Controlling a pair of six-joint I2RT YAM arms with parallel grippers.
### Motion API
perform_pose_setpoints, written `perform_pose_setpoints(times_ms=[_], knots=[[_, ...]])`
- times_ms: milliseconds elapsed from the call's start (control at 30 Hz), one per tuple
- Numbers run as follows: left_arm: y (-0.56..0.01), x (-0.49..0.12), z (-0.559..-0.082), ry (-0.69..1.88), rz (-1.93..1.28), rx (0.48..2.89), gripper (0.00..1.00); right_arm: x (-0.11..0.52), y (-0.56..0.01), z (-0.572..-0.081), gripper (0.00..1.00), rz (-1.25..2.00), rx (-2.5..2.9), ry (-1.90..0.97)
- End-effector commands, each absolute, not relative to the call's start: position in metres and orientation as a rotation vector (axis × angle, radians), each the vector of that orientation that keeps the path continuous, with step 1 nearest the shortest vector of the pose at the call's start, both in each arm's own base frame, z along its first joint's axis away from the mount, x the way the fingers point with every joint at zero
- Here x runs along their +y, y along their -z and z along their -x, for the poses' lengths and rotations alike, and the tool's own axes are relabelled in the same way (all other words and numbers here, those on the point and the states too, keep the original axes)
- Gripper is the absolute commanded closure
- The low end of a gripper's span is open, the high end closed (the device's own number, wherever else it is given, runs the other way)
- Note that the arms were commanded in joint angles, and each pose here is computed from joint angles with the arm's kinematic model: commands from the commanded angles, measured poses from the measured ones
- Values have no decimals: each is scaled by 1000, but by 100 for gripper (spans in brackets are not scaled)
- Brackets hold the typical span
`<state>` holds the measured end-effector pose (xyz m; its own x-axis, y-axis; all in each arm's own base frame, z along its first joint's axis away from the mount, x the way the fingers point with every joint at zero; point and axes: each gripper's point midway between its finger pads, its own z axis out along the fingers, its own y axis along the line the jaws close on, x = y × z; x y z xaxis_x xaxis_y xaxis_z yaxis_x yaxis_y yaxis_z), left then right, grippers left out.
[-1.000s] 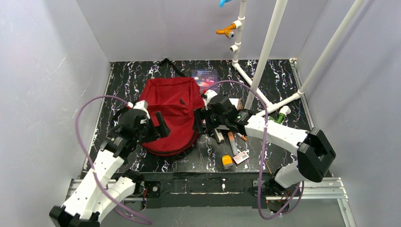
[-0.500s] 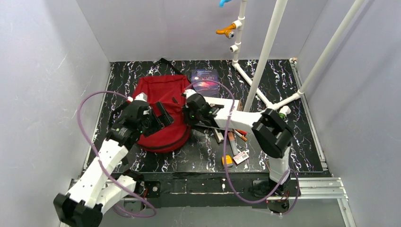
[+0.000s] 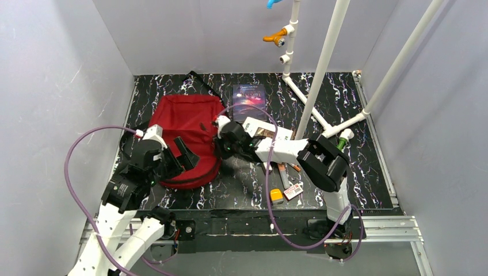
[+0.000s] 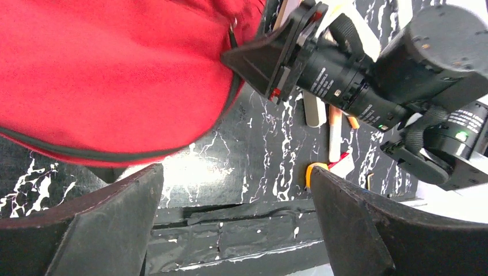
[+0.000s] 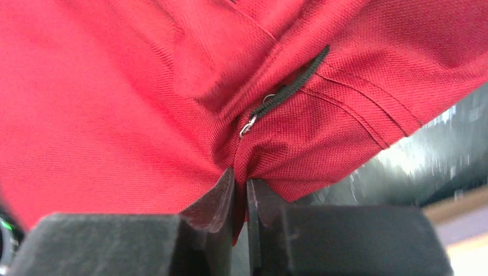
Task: Pack the student bag
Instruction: Adjust the student bag at the center of the board.
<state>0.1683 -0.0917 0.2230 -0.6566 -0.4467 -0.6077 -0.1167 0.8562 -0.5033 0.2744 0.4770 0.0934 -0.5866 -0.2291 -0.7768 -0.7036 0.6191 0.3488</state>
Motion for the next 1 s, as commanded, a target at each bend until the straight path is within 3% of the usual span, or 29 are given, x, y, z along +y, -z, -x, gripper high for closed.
perform_pose_setpoints(times_ms=[0,167,300,433,567,633,733,967], knots=[[-201,-100,-171,530,349,2365,2,433,-83,-280,74,689,2170,-834],[-182,-119,-194,535,205,2448,11,397,-107,-301,44,699,2178,-830],[-181,-132,-229,491,120,2509,18,400,-137,-295,35,754,2132,-874],[-161,-133,-280,517,195,2514,28,402,-148,-297,36,672,2098,-922],[-139,-116,-324,735,488,2558,41,411,-143,-301,43,631,2115,-959],[-126,-106,-339,752,552,2574,43,415,-137,-306,47,604,2124,-959],[-108,-105,-343,823,559,2624,48,416,-128,-320,53,564,2130,-907],[-93,-111,-333,885,536,2638,47,423,-102,-348,59,580,2169,-808]])
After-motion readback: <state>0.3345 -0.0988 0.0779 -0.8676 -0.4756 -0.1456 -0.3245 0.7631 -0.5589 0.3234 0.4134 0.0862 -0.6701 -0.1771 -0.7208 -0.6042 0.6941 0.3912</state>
